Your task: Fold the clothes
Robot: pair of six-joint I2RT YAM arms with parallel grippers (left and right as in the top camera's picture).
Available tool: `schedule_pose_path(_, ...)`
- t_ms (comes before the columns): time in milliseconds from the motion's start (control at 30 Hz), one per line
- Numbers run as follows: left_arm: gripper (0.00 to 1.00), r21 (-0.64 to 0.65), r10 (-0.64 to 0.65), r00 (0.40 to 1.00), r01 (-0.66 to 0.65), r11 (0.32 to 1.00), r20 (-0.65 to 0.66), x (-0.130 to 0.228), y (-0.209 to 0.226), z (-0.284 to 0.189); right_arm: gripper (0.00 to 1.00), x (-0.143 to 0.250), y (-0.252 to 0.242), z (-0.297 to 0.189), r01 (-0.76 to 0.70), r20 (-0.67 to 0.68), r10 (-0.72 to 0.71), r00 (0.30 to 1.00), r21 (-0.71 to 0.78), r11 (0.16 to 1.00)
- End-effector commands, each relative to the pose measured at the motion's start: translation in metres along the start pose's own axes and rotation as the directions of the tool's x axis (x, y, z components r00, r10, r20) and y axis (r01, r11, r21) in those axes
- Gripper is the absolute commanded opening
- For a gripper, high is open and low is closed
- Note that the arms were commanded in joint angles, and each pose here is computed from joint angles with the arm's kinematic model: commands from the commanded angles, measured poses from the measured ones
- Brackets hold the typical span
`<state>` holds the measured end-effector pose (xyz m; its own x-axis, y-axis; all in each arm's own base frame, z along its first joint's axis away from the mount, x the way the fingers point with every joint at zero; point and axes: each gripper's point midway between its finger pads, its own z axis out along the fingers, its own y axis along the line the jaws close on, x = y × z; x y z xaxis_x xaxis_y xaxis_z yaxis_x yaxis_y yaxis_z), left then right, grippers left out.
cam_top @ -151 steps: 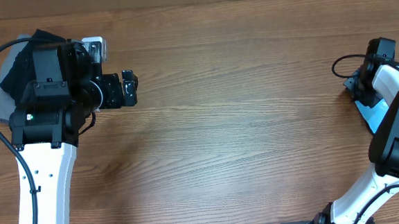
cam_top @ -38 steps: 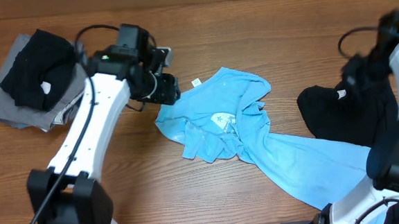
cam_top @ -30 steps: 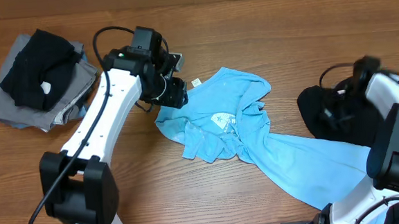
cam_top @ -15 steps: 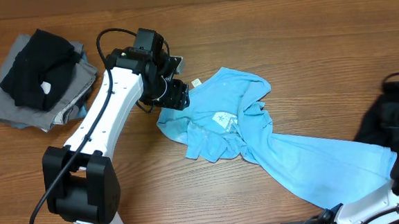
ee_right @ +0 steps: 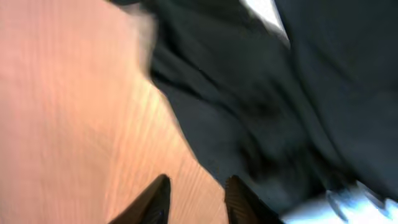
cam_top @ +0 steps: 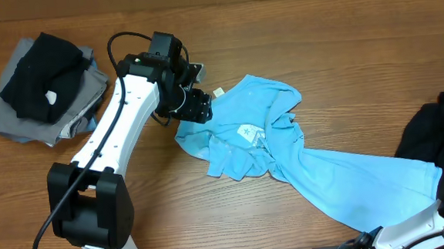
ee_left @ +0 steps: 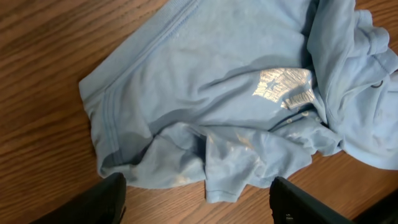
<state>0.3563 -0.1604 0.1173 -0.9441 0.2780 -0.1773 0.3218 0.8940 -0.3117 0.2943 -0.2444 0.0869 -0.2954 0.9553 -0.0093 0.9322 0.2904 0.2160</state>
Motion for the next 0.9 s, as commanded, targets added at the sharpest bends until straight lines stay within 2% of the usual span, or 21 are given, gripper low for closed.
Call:
schedule_pose_path(0, 0.76, 0.016, 0.022, 1.0, -0.022, 1.0, -0.013, 0.002, -0.004, 0.003, 0.2, 0.005, -0.036, 0.002, -0.095, 0.023, 0.092, 0.995, 0.173, 0.98)
schedule_pose_path(100, 0.77, 0.016, 0.023, 1.0, -0.023, 1.0, -0.009, 0.001, -0.004, 0.004, 0.14, 0.016, -0.047, 0.023, -0.11, -0.001, 0.113, 0.994, 0.19, 0.976)
schedule_pose_path(300, 0.79, 0.016, 0.029, 1.0, -0.029, 0.999, 0.009, -0.004, -0.004, 0.003, 0.1, 0.037, -0.04, 0.072, -0.102, -0.051, 0.105, 0.993, 0.056, 0.993)
schedule_pose_path(400, 0.79, 0.016, 0.027, 1.0, -0.027, 1.0, 0.004, -0.003, -0.004, 0.004, 0.08, 0.041, -0.061, 0.089, -0.203, -0.002, 0.204, 0.979, 0.118, 0.972)
schedule_pose_path(467, 0.79, 0.017, 0.023, 1.0, -0.023, 1.0, 0.0, -0.001, -0.005, 0.004, 0.06, 0.037, -0.08, 0.097, -0.3, 0.083, 0.29, 0.953, 0.171, 0.938)
schedule_pose_path(600, 0.79, 0.02, 0.021, 1.0, -0.02, 1.0, -0.004, 0.0, -0.005, 0.004, 0.04, -0.011, -0.089, 0.093, -0.367, 0.273, 0.325, 0.905, 0.116, 0.923)
schedule_pose_path(767, 0.8, 0.02, 0.017, 1.0, -0.017, 1.0, -0.014, 0.002, -0.005, 0.004, 0.04, -0.071, -0.087, 0.058, -0.406, 0.398, 0.374, 0.838, -0.005, 0.914)
schedule_pose_path(867, 0.8, 0.02, 0.017, 1.0, -0.017, 1.0, -0.014, 0.002, -0.005, 0.004, 0.04, -0.108, -0.081, 0.025, -0.362, 0.468, 0.343, 0.815, -0.053, 0.931)
